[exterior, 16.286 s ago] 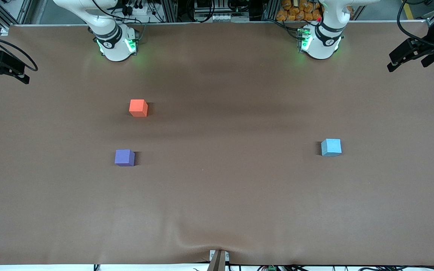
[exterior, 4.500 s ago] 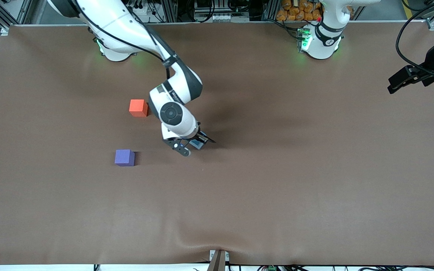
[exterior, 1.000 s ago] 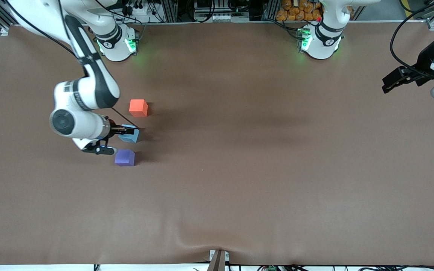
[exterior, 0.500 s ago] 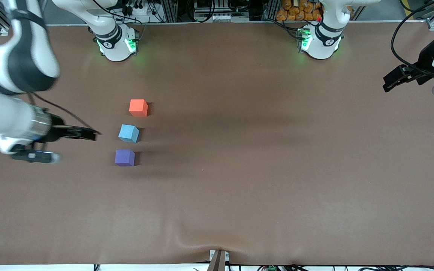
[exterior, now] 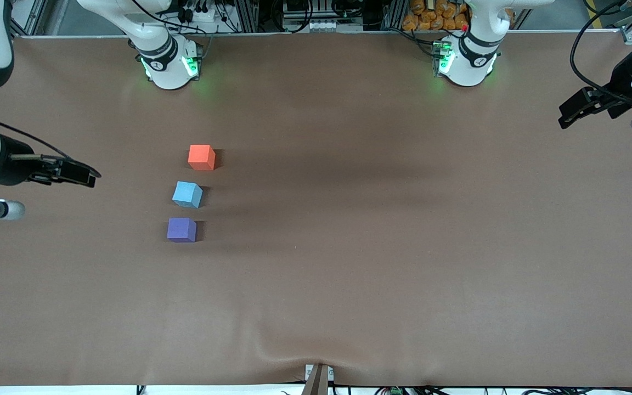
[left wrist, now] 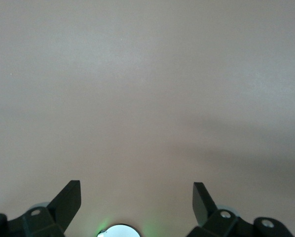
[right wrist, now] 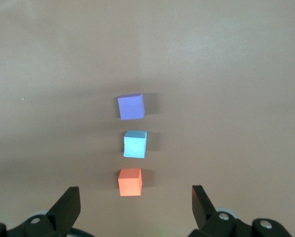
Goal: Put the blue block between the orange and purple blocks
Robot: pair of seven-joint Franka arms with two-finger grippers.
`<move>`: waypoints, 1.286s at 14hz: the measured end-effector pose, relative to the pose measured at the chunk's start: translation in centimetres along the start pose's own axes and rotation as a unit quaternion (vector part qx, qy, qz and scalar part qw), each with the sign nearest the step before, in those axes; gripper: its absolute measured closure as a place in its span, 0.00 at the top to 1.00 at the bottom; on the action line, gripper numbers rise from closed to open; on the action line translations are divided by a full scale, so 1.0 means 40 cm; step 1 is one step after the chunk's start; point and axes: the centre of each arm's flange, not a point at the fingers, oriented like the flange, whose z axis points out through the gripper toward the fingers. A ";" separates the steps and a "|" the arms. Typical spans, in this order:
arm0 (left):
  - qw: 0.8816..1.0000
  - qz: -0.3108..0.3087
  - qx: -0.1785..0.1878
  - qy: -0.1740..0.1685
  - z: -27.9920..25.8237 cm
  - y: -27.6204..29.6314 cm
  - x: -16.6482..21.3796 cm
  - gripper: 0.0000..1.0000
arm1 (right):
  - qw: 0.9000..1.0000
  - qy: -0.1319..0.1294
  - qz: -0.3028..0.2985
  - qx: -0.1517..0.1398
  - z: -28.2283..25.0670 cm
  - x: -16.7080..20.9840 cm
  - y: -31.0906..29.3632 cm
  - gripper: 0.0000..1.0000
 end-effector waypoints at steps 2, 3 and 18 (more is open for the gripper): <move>1.000 0.011 0.000 0.008 -0.021 0.020 -0.022 1.00 | 1.000 0.004 0.001 -0.004 -0.059 -0.028 0.009 1.00; 1.000 0.018 -0.002 0.010 -0.031 0.028 -0.033 1.00 | 1.000 0.005 0.002 -0.005 -0.100 -0.058 0.014 1.00; 0.998 0.058 -0.006 0.002 -0.032 0.039 -0.081 1.00 | 0.997 0.064 -0.050 -0.011 -0.157 -0.241 0.093 1.00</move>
